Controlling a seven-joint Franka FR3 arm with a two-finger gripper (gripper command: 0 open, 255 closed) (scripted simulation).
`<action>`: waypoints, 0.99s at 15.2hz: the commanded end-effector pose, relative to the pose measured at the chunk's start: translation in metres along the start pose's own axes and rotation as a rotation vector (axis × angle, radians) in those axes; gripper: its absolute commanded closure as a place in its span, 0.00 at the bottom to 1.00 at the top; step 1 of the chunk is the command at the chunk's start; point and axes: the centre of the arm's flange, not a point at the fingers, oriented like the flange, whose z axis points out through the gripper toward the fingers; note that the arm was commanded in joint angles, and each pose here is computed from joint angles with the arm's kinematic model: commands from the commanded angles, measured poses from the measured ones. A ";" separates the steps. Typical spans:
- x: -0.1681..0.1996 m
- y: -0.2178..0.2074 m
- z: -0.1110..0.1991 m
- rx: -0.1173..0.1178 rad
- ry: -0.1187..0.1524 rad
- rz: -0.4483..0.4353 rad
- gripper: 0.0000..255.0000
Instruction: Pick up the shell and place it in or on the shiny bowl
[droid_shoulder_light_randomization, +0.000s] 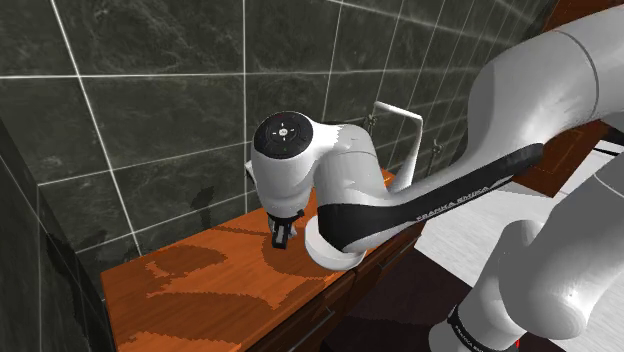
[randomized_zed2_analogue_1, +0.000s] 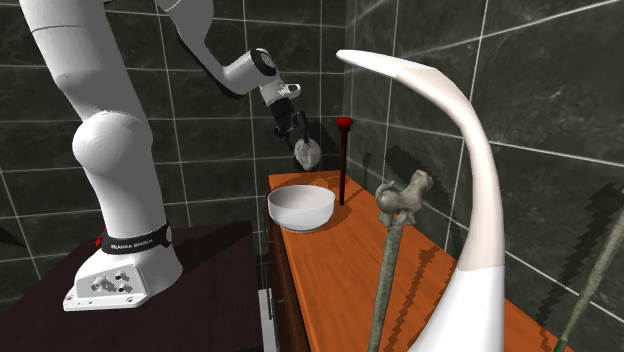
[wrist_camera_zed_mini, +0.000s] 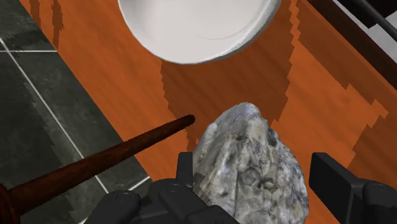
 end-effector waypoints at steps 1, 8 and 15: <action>-0.019 0.013 0.004 0.001 0.001 -0.001 1.00; -0.092 0.066 0.024 0.001 0.001 -0.001 1.00; -0.134 0.092 0.045 0.001 0.001 -0.001 1.00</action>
